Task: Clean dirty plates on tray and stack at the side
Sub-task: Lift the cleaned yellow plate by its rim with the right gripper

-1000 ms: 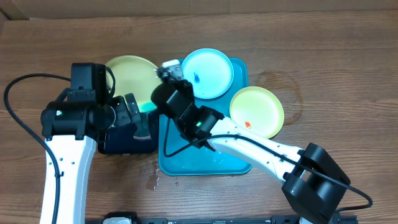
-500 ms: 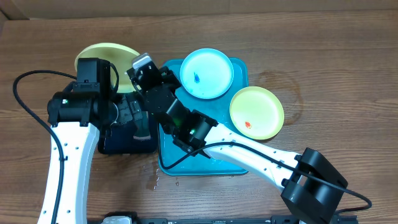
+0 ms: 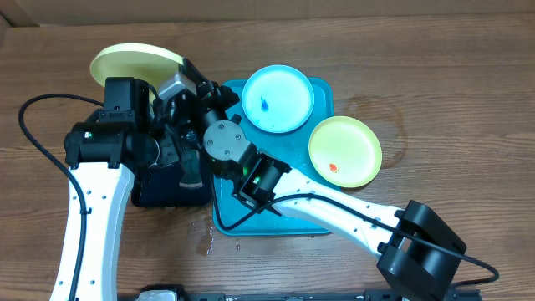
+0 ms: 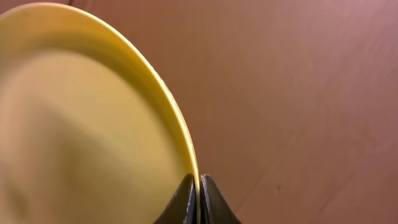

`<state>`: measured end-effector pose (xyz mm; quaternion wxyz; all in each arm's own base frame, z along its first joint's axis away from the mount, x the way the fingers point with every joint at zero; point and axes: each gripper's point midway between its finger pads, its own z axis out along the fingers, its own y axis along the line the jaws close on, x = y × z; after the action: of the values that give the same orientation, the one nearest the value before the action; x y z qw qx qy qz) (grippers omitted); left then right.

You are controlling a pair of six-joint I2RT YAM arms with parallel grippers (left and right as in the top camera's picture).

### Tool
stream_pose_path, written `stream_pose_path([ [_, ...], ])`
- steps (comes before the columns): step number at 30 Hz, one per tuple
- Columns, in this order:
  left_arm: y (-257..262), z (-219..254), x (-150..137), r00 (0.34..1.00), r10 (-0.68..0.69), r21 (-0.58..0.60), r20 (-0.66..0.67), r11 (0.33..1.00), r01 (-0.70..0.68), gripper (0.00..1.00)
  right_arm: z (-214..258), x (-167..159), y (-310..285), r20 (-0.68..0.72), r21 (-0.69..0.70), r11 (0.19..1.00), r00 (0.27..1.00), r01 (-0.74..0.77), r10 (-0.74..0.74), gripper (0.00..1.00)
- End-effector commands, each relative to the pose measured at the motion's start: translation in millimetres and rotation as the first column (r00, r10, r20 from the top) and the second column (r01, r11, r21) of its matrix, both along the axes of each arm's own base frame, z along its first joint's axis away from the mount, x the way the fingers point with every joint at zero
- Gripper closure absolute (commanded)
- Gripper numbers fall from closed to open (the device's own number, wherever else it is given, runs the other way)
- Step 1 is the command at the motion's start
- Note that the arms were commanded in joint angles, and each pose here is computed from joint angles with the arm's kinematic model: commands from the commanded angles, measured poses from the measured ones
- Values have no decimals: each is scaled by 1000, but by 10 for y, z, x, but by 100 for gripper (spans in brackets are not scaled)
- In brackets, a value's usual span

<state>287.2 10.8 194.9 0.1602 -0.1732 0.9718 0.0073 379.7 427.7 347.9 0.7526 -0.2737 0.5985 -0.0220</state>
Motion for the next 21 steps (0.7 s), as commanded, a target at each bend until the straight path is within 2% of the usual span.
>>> stream_pose_path([
  [1, -1, -20, 1, 1000, 22, -15, -8, 1000, -22, 0, 325, -90, 14, 108, -21, 1000, 994, 12, -9, 96],
  [7, 0, -20, 1, 1000, 22, -15, -8, 1000, -22, 0, 445, -201, 59, 163, -29, 1000, 987, 8, -3, 96],
  [12, 0, -20, 1, 1000, 22, -15, -8, 1000, -22, 0, 555, -276, 66, 189, 20, 1000, 982, -4, 0, 96],
  [21, 0, -20, 1, 1000, 22, -15, -8, 1000, -22, 0, 606, -280, 34, 198, 46, 999, 980, 3, -12, 96],
])
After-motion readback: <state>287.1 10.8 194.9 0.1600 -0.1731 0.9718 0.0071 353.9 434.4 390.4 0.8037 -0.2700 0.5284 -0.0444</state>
